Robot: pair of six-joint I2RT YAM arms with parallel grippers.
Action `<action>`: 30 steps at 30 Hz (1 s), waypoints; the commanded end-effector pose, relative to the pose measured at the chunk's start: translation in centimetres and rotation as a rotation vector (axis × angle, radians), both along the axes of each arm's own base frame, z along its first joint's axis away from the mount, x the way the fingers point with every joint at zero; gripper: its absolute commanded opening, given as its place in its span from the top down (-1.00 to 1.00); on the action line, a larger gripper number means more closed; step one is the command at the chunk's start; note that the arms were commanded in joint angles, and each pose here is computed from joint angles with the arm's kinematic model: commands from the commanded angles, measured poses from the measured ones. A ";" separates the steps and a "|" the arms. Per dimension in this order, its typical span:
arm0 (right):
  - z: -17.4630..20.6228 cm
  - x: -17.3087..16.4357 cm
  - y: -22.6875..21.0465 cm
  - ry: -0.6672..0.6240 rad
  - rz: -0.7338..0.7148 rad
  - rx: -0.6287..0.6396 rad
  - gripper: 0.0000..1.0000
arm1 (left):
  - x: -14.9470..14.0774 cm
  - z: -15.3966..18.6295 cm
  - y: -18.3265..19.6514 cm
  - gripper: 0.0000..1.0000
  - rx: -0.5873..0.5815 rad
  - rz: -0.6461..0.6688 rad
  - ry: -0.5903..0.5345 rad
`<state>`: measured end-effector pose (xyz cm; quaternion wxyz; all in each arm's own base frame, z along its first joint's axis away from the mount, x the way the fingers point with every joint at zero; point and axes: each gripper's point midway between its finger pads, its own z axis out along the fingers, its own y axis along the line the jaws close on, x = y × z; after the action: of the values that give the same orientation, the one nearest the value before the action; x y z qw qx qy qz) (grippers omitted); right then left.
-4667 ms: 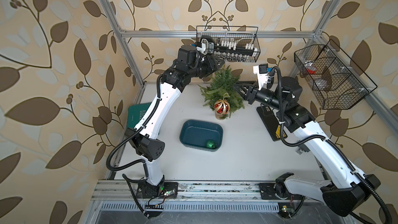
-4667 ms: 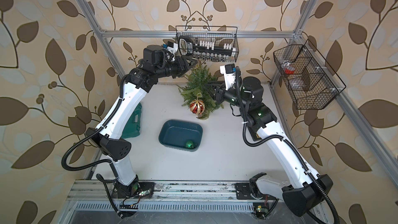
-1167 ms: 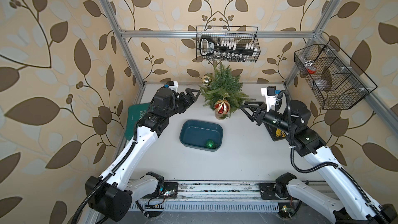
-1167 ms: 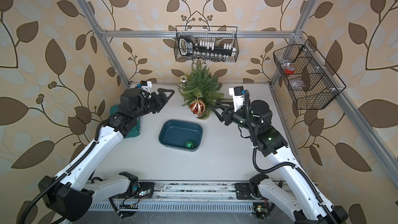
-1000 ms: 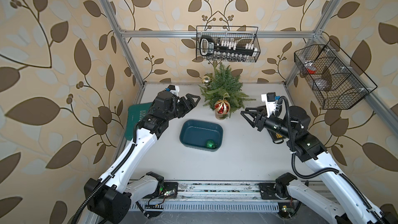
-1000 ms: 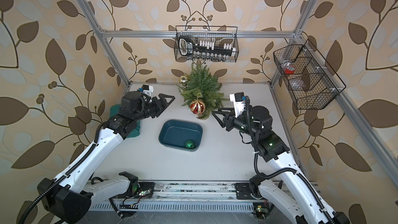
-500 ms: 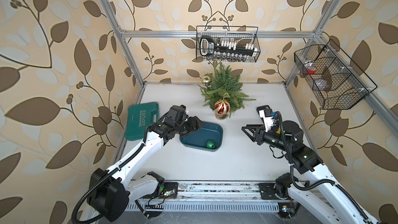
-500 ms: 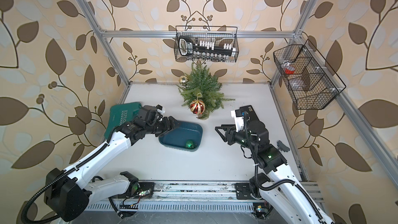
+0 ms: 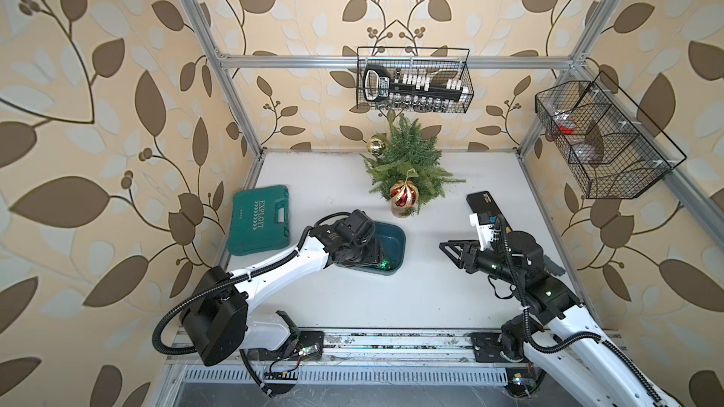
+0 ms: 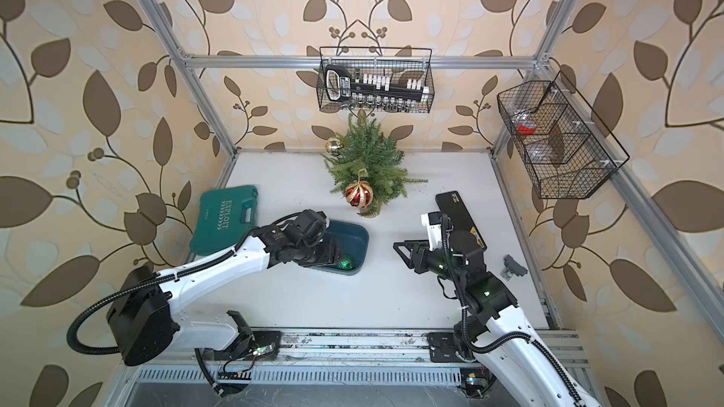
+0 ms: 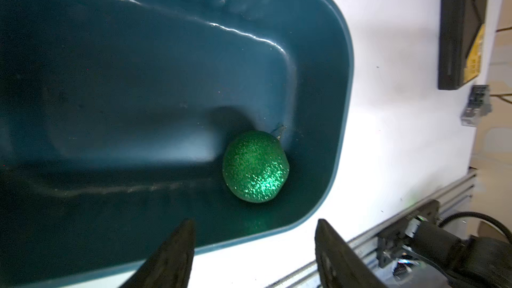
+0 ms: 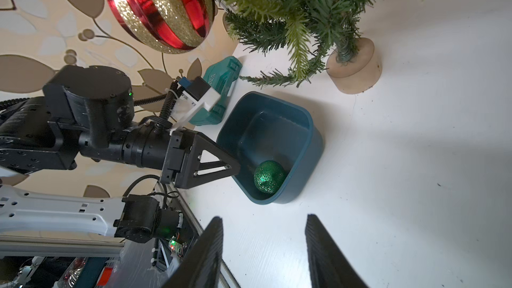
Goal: Decorate the small christmas tree with ornaments
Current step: Pick up an ornament from the container.
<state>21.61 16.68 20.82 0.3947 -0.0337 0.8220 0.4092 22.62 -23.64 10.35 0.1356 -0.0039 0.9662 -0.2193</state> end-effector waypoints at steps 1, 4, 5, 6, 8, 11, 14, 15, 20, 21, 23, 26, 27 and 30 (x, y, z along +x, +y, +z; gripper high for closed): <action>-0.6 0.3 -0.3 0.007 -0.023 -0.009 0.05 | 0.9 0.2 -0.1 -0.43 0.072 -0.020 -0.047; -0.8 0.4 -0.3 0.008 -0.023 -0.010 0.05 | 0.9 -0.5 -0.5 -0.45 0.105 -0.038 -0.048; -0.9 0.4 -0.3 0.010 -0.025 -0.010 0.05 | 0.9 -0.7 -0.6 -0.45 0.113 -0.039 -0.048; -1.0 0.4 -0.3 0.012 -0.025 -0.009 0.05 | 0.9 -0.5 -0.8 -0.45 0.109 -0.042 -0.052; -1.2 0.4 -0.3 0.017 -0.028 -0.009 0.05 | 1.0 -1.6 -1.1 -0.46 0.130 -0.051 -0.035; -1.3 0.4 -0.3 0.018 -0.029 -0.008 0.05 | 1.1 -2.0 -1.4 -0.46 0.149 -0.059 -0.034; -1.4 0.5 -0.4 0.018 -0.033 -0.009 0.05 | 1.1 -2.5 -1.7 -0.46 0.171 -0.067 -0.029; -1.4 0.5 -0.4 0.018 -0.035 -0.010 0.05 | 1.1 -2.7 -1.7 -0.46 0.179 -0.069 -0.026; -1.3 0.4 -0.5 0.014 -0.039 -0.009 0.05 | 1.3 -3.4 -1.8 -0.46 0.216 -0.080 -0.022; -1.3 0.5 -0.5 0.014 -0.041 -0.010 0.06 | 1.3 -3.6 -1.8 -0.46 0.223 -0.081 -0.021; -1.4 0.5 -0.6 0.012 -0.045 -0.010 0.05 | 1.4 -4.0 -1.9 -0.45 0.234 -0.084 -0.016; -1.5 0.4 -0.6 0.014 -0.046 -0.013 0.05 | 1.6 -4.6 -1.9 -0.44 0.251 -0.089 -0.008; -1.4 0.5 -0.6 0.013 -0.047 -0.012 0.05 | 1.5 -4.8 -2.0 -0.44 0.256 -0.092 -0.005; -1.4 0.5 -0.7 0.010 -0.050 -0.012 0.06 | 1.6 -5.4 -2.0 -0.39 0.265 -0.097 0.004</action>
<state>21.89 16.32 19.65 0.3933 -0.0216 0.8282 0.3986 23.70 -25.33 4.58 0.1093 0.0446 0.9874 -0.1057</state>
